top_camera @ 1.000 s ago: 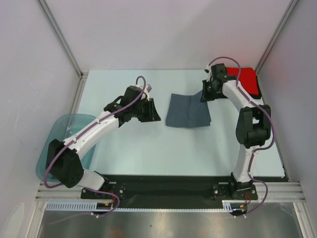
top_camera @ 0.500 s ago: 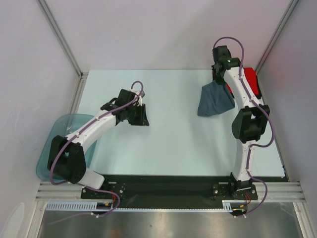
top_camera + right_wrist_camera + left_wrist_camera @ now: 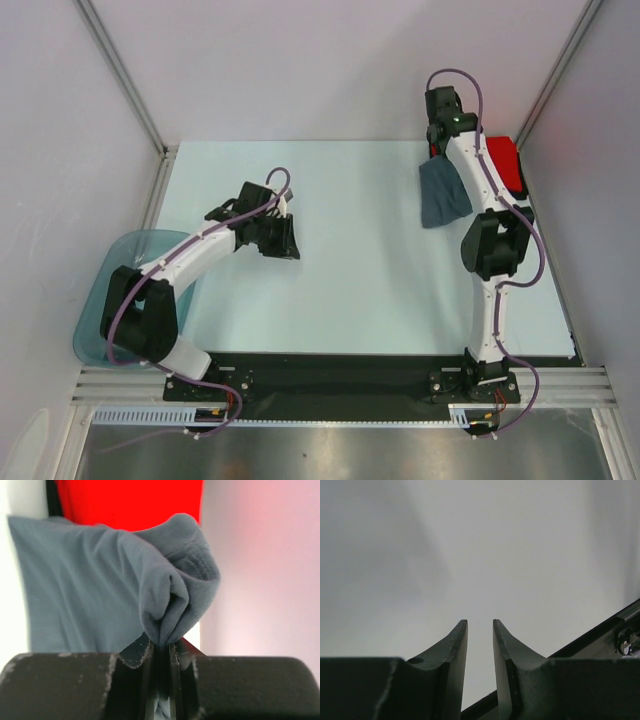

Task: Fold and stack the t-shirts
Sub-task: Neatly place the folded tshirt to the corner

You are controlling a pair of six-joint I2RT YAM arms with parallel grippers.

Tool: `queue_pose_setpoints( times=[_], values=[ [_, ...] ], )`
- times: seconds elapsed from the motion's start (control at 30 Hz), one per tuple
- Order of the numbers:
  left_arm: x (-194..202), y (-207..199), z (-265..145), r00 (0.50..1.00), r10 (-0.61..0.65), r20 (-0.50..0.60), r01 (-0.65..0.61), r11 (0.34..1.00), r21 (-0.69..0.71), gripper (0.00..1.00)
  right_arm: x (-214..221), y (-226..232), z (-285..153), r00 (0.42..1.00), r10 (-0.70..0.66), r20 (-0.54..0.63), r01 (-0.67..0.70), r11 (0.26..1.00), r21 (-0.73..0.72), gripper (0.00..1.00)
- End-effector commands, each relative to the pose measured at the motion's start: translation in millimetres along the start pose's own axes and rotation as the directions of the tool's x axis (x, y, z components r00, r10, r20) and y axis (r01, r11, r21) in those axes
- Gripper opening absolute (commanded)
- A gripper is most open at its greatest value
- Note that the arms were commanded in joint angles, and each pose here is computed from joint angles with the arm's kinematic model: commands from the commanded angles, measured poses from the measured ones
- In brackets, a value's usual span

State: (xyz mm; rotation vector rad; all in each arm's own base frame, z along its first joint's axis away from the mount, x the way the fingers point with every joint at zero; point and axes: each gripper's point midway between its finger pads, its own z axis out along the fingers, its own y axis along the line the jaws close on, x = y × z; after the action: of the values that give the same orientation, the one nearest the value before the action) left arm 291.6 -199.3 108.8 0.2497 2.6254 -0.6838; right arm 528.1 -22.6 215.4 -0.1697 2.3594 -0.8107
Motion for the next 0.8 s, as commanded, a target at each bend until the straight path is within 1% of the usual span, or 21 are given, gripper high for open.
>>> queue_pose_setpoints(
  times=[0.0, 0.13, 0.27, 0.43, 0.5, 0.6, 0.77],
  values=[
    [-3.1, 0.1, 1.7, 1.000, 0.024, 0.003, -0.024, 0.999, 0.026, 0.32, -40.0, -41.6, -15.3, 0.991, 0.048, 0.124, -0.065, 0.989, 0.133, 0.00],
    [-4.0, 2.0, 2.6, 1.000, 0.018, 0.002, -0.019, 1.000, 0.025, 0.32, -56.8, -41.6, -15.4, 0.982, 0.058, 0.177, -0.084, 0.986, 0.144, 0.00],
    [-3.5, 4.5, 3.2, 1.000, 0.011, -0.002, -0.011, 1.000, 0.022, 0.31, -79.9, -48.5, -18.1, 0.961, 0.097, 0.258, -0.141, 0.977, 0.157, 0.00],
    [0.7, 7.3, 7.5, 1.000, 0.001, -0.020, 0.000, 1.000, 0.022, 0.31, -105.0, -53.6, -24.2, 0.938, 0.088, 0.335, -0.153, 0.973, 0.173, 0.00],
    [-0.5, 7.7, 7.9, 1.000, -0.003, -0.018, 0.003, 1.000, 0.024, 0.31, -107.9, -55.1, -22.3, 0.940, 0.050, 0.337, -0.123, 0.972, 0.200, 0.00],
    [-0.6, 7.4, 9.4, 1.000, -0.005, -0.022, 0.006, 1.000, 0.027, 0.31, -109.1, -55.6, -20.3, 0.942, 0.028, 0.333, -0.110, 0.968, 0.227, 0.00],
    [0.3, 8.5, 11.6, 0.999, -0.012, -0.031, 0.013, 0.999, 0.029, 0.31, -104.6, -62.4, -19.4, 0.948, 0.042, 0.315, -0.132, 0.953, 0.271, 0.00]
  ],
)
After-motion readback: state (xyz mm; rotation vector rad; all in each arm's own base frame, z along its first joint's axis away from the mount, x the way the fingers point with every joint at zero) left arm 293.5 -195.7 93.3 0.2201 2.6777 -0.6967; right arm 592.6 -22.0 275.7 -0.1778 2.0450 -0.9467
